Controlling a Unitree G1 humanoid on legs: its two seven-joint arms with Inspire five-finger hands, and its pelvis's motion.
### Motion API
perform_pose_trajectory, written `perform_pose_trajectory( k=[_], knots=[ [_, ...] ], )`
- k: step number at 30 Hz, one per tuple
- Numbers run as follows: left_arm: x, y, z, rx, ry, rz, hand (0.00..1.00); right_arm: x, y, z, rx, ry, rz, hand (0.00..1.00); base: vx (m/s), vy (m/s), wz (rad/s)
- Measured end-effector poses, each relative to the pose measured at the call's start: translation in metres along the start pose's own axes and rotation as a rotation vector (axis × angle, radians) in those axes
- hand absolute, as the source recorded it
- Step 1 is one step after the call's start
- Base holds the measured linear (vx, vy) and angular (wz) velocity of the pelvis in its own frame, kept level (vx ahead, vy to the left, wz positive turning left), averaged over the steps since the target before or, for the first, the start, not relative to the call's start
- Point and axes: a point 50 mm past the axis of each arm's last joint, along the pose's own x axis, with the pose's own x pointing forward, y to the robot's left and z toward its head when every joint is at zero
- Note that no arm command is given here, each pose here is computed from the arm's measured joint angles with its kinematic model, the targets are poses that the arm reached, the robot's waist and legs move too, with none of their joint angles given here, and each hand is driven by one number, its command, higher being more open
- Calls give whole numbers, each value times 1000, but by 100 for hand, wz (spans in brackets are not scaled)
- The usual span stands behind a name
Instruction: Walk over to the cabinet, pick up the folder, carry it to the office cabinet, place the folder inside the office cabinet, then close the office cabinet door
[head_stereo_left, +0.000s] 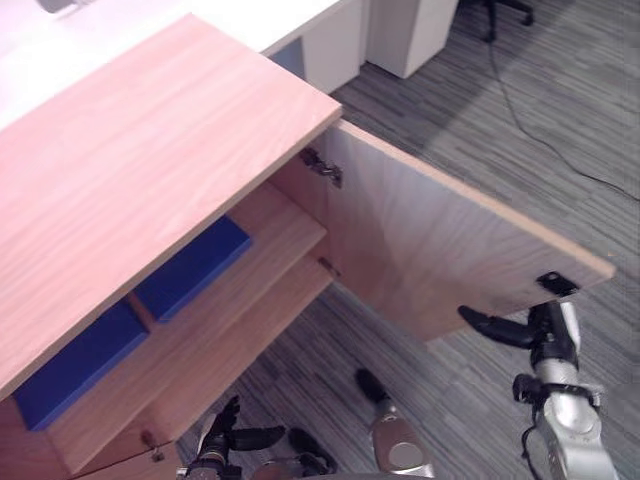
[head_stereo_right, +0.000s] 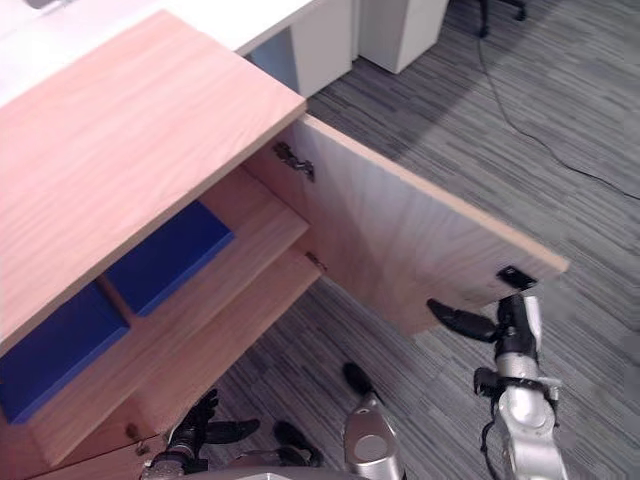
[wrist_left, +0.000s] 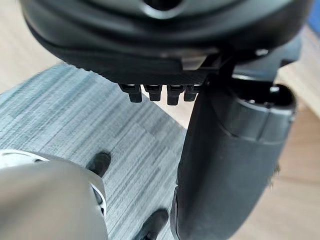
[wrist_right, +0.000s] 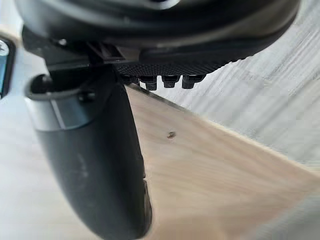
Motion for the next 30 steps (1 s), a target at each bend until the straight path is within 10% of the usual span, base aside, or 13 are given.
perform_pose_trajectory(
  k=[12,21,30],
  knots=[
    [1,10,-2,135,23,-35,100,-48,89,-28,-411,13,705,100,-50,-29,21],
    [6,11,8,161,5,-28,100,30,140,20,-381,-182,595,100,7,-15,61],
    [7,6,9,65,8,24,100,93,106,37,-256,-100,232,100,-7,1,76]
  ],
)
